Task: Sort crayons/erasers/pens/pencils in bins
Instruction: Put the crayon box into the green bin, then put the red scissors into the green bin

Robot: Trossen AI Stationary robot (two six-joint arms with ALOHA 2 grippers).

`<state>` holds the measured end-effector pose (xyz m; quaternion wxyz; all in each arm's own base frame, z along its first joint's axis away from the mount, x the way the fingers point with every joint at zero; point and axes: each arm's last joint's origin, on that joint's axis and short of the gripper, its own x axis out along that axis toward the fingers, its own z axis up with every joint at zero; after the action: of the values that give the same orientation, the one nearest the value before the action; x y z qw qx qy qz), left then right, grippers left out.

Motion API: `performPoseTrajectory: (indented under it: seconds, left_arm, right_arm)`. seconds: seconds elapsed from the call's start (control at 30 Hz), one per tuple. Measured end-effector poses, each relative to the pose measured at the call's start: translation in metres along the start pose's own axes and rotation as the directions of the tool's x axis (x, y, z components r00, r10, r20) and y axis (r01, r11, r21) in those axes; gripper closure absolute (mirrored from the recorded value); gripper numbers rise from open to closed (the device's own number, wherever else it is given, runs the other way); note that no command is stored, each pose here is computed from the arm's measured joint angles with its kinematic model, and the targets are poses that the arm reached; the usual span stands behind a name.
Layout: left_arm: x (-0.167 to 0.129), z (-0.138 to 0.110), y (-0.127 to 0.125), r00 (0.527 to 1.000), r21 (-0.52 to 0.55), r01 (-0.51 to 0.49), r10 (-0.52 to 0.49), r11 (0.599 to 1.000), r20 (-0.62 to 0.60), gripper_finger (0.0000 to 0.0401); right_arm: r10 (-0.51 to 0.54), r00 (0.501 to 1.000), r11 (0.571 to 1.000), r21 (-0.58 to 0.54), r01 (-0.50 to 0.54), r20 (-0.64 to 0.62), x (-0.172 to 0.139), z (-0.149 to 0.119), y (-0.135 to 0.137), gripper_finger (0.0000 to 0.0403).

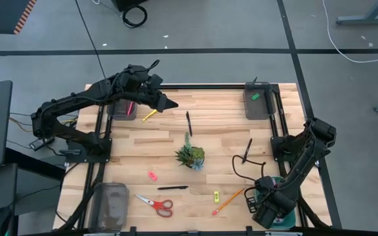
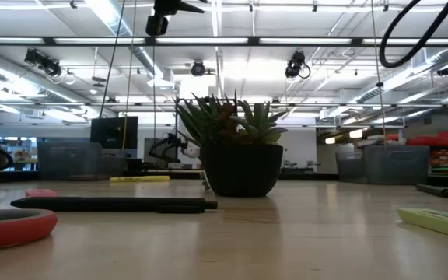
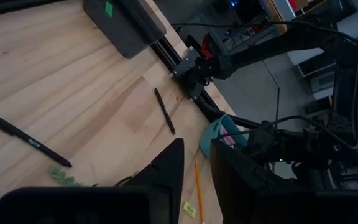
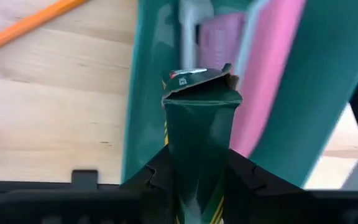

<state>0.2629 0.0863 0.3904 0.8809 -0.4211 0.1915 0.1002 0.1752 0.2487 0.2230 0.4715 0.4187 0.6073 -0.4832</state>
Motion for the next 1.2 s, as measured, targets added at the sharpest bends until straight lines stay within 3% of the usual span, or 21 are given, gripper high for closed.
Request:
performPoseTrajectory:
  seconds: [0.63, 0.77, 0.87, 1.0, 1.1, 1.2]
  left_arm:
    - [0.0, 0.0, 0.0, 1.0, -0.002, -0.001, 0.001, 1.0, 0.0, 0.0321]
    - [0.0, 0.0, 0.0, 1.0, -0.001, -0.002, 0.002, 1.0, 0.0, 0.0318]
    - [0.0, 0.0, 0.0, 1.0, -0.001, -0.006, 0.006, 1.0, 0.004, 0.0317]
    - [0.0, 0.0, 0.001, 1.0, 0.008, -0.009, 0.009, 1.0, -0.001, 0.0322]
    - [-0.002, -0.003, -0.002, 0.999, 0.089, 0.022, -0.019, 0.996, -0.031, 0.0325]
    - [-0.008, -0.013, -0.003, 0.994, 0.173, 0.024, -0.006, 0.985, -0.107, 0.0324]
  right_arm:
    - [0.058, 0.998, 0.996, -0.069, -0.058, -0.008, -0.004, 0.0, 0.002, 0.0222]
    - [0.09, 0.996, 0.992, -0.087, -0.09, -0.01, -0.013, 0.003, -0.003, 0.0219]
    - [0.173, 0.985, 0.979, -0.106, -0.172, 0.005, -0.026, 0.008, -0.009, 0.022]
    - [0.394, 0.916, 0.915, -0.123, -0.383, 0.081, -0.053, 0.022, -0.019, 0.0223]
    - [0.561, 0.806, 0.826, -0.192, -0.53, 0.188, -0.074, 0.037, -0.027, 0.0224]
    - [0.658, 0.7, 0.748, -0.344, -0.567, 0.277, -0.091, 0.053, -0.031, 0.0224]
